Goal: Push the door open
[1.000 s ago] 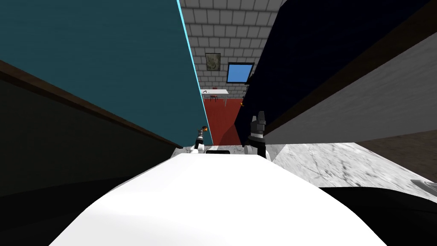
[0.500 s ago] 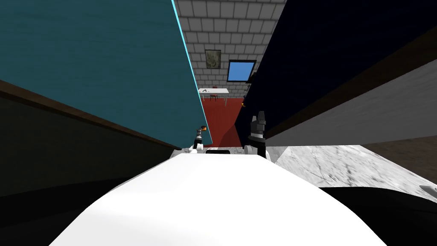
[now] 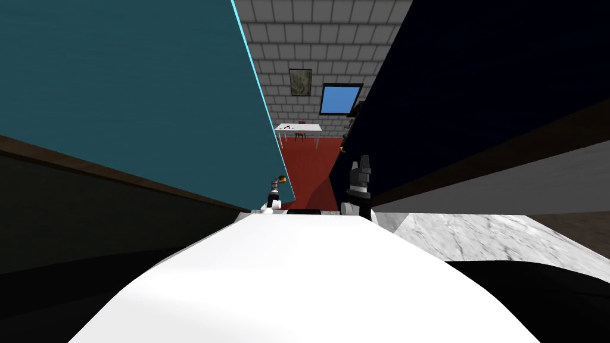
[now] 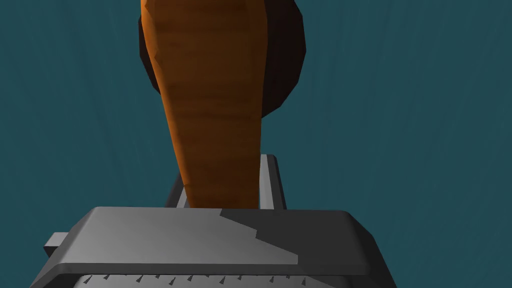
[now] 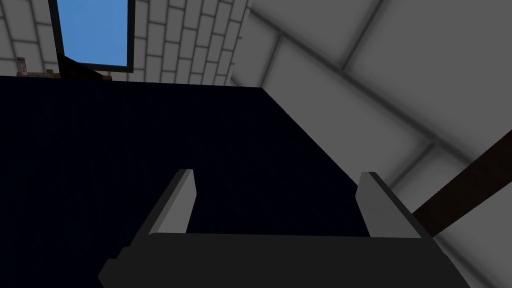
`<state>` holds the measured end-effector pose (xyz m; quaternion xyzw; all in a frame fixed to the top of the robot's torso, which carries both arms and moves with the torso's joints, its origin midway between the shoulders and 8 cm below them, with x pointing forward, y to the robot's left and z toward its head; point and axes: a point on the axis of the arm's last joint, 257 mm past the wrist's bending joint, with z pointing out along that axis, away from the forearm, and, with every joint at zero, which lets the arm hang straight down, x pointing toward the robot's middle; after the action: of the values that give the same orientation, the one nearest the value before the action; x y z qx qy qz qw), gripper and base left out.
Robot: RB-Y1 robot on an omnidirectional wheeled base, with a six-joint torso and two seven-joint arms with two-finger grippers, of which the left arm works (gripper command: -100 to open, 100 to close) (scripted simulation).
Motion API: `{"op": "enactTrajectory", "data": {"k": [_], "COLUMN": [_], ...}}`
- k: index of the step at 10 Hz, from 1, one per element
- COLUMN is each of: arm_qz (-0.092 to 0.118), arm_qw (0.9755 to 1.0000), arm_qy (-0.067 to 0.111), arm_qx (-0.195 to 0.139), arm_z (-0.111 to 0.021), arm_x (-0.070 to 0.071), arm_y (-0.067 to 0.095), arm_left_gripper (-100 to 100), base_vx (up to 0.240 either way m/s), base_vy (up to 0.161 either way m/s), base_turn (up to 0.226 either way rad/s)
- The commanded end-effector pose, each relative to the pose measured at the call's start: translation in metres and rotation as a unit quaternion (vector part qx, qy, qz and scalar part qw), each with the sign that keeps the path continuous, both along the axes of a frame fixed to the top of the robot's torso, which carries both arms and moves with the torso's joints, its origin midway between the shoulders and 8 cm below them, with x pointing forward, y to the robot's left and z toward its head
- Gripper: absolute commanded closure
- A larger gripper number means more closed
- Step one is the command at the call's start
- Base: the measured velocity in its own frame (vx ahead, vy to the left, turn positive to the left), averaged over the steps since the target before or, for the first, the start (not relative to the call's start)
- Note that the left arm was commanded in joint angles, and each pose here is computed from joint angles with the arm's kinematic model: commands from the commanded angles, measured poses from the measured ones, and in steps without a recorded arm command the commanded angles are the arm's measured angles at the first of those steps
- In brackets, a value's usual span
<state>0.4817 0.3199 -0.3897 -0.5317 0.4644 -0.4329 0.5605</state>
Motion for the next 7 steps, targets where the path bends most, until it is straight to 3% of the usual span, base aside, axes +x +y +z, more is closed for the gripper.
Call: {"op": "enactTrajectory", "data": {"k": [1, 5, 7], "arm_qz": [0.020, 0.051, 0.051], "arm_qw": [0.9997, 0.9987, 0.9987], "arm_qy": [-0.009, -0.010, -0.010], "arm_qx": [0.006, 0.002, 0.002], "arm_z": [0.007, 0.007, 0.007], "arm_x": [-0.001, -0.007, -0.007], "arm_y": [0.023, 0.047, 0.047], "arm_left_gripper": [100, 100, 100], "base_vx": [0.198, 0.198, 0.085], "base_vy": [-0.076, -0.066, -0.020], "base_turn": [0.050, 0.069, 0.014]}}
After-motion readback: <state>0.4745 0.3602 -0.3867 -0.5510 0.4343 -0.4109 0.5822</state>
